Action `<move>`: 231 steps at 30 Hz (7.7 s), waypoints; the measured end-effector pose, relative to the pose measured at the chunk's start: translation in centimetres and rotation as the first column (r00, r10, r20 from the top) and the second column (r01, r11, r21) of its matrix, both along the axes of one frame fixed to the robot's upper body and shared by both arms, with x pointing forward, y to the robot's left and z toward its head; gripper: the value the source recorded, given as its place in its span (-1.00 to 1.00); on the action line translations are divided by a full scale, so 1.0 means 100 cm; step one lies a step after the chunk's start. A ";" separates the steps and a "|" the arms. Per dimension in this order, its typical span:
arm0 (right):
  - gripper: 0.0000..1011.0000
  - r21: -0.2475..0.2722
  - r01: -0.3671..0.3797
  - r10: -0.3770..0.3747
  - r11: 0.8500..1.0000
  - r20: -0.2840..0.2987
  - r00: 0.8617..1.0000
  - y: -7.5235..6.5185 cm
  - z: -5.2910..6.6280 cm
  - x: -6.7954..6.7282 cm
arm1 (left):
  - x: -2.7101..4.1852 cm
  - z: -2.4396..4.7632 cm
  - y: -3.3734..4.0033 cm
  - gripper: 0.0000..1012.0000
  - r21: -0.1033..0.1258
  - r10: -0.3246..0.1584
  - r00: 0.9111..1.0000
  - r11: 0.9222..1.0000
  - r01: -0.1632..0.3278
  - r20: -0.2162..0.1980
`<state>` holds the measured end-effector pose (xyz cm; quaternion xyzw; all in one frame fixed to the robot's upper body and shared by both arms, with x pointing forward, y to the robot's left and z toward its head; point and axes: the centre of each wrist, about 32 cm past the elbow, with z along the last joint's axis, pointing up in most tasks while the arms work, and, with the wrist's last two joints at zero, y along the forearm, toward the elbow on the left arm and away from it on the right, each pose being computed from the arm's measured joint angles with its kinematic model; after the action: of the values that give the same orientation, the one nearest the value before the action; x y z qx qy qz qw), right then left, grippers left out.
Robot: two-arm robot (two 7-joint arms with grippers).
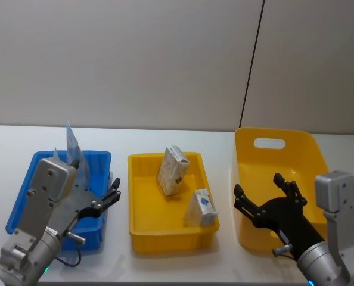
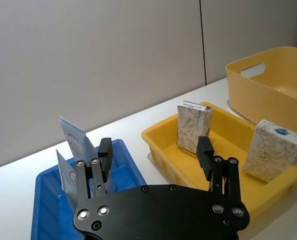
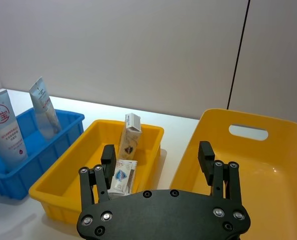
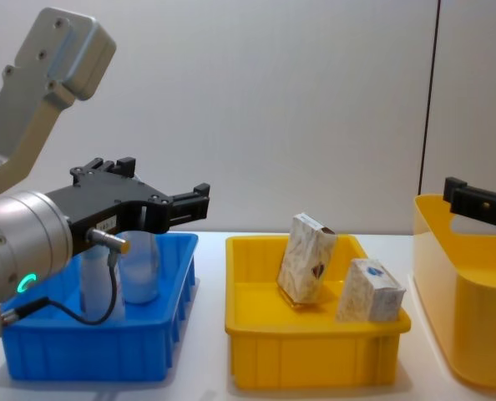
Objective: Bimanual collaborative sorting of washing and personal care products
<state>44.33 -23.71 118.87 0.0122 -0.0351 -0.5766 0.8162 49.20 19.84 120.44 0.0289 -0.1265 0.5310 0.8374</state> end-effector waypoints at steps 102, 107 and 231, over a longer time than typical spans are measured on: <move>0.99 -0.022 0.002 -0.011 1.000 -0.418 0.908 0.066 0.003 0.047 | 0.0000 0.0000 0.0000 0.98 0.000 0.000 1.000 1.000 0.000 0.000; 0.99 -0.029 0.003 -0.015 1.000 -0.422 0.907 0.068 0.003 0.051 | 0.0000 0.0000 0.0000 0.98 0.000 0.000 1.000 1.000 0.000 0.000; -0.33 -0.009 0.324 -0.324 0.946 -0.034 0.946 -0.003 0.029 0.058 | 0.0000 0.0000 0.0000 0.98 0.000 0.000 1.000 1.000 0.000 0.000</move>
<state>50.13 -23.97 121.81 -0.0051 -0.0234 -0.7028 0.7110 49.20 19.84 120.44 0.0289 -0.1265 0.5311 0.8374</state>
